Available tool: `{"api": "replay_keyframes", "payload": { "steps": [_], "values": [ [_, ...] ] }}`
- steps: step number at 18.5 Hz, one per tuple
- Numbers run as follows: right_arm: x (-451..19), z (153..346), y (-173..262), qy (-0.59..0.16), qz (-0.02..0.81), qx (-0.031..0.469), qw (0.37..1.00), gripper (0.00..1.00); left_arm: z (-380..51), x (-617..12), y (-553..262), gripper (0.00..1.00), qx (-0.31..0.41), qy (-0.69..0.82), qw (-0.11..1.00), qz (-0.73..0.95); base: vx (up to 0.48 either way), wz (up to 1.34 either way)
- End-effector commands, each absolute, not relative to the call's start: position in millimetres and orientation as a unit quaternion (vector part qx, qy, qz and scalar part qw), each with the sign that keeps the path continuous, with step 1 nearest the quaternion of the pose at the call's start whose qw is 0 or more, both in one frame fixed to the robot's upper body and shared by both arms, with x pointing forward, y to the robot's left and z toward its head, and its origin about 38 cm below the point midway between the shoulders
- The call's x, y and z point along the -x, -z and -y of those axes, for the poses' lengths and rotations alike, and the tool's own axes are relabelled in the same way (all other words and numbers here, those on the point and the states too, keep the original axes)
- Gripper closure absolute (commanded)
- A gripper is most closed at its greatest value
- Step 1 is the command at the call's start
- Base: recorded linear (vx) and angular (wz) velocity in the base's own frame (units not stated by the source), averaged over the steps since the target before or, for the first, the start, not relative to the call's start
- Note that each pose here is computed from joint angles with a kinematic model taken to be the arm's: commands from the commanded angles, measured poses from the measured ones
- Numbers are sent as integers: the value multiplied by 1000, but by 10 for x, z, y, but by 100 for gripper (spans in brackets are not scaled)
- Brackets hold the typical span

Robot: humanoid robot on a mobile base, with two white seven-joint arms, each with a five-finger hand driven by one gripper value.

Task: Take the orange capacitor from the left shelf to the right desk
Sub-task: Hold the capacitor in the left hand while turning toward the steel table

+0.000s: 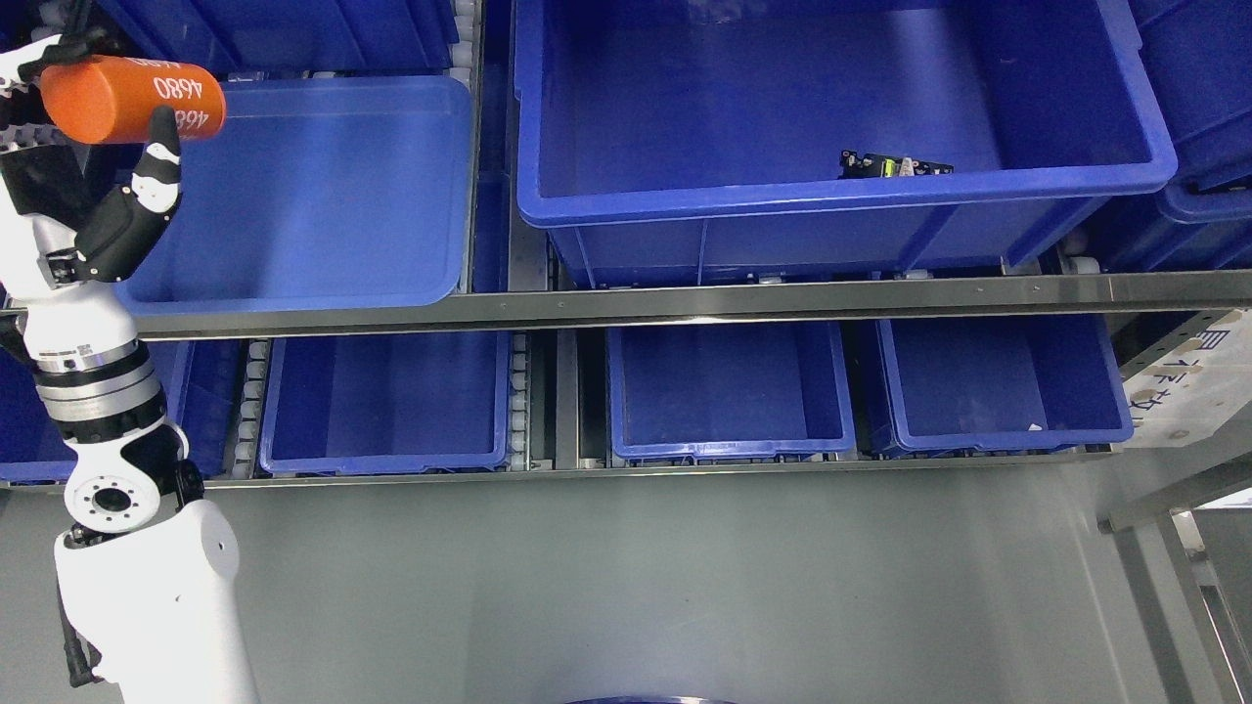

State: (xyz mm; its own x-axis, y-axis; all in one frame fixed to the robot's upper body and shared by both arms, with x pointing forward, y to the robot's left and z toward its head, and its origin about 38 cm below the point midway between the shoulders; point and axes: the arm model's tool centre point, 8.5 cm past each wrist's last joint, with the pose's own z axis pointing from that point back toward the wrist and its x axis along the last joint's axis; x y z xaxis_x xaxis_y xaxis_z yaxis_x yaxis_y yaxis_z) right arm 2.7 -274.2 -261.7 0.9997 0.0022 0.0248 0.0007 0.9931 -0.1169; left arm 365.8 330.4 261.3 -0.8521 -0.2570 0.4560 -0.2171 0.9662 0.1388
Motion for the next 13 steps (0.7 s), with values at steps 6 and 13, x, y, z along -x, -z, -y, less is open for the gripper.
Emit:
{"api": "replay_keyframes", "payload": {
  "steps": [6,13],
  "values": [
    [43,2854,2609,3,11,67,998,0,-3242,-3494,-2787,100,-129,63,189,971,-4,-34],
    [43,2854,2609,3,11,67,998,0,-3210,-3531,-2882,100,-125,63,176,974,-23,-199]
  ]
}}
